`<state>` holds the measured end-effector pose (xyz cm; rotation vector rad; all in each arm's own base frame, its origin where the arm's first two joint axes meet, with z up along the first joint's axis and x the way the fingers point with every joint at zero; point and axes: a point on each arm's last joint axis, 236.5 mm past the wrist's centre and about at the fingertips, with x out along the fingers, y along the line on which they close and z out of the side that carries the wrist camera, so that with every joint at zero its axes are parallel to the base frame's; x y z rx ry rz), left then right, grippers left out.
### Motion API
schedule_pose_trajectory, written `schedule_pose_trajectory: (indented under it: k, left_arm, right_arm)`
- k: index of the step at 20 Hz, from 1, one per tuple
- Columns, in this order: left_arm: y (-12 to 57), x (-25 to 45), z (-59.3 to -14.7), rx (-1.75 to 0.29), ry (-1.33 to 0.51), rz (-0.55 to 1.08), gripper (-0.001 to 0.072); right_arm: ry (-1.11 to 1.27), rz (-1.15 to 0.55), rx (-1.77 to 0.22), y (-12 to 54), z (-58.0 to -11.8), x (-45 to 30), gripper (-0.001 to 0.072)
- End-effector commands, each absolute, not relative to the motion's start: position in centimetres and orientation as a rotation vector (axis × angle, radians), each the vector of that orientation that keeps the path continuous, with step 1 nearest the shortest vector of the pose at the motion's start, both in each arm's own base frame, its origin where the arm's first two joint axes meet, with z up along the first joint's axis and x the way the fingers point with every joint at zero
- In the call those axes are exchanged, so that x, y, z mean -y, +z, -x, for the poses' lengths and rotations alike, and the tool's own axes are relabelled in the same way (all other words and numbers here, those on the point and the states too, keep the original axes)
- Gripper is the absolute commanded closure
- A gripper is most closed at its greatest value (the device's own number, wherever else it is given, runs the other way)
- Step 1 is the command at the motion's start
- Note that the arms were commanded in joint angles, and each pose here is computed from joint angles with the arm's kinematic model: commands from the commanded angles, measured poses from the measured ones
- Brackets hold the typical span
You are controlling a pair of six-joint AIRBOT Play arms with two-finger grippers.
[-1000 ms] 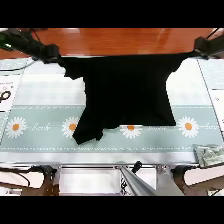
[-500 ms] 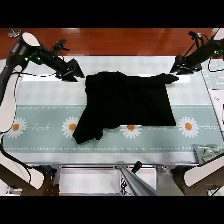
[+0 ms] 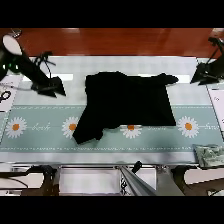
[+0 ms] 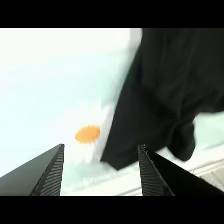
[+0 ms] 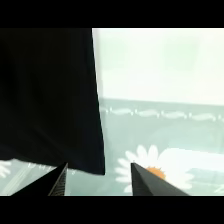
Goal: Fold the shirts.
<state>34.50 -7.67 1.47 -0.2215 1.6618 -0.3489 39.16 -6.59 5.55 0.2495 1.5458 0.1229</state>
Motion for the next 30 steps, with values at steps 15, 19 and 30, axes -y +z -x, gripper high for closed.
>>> schedule_pose_trajectory:
  k: [15,19,30]
  left_arm:
    - [-10.4,14.9,-19.5,-1.721,-0.487,0.238,0.0113]
    - [-10.7,15.9,-20.9,-1.665,-0.437,0.26,0.0397]
    - [-10.4,16.1,-20.2,-1.687,-0.454,0.266,0.0687]
  right_arm:
    - [0.235,-0.437,-1.66,-1.1,-31.8,3.4,0.0213]
    - [0.237,-0.44,-1.661,-1.0,-31.8,3.3,0.0213]
    - [0.208,-0.574,-1.567,-5.3,-29.0,3.5,0.0109]
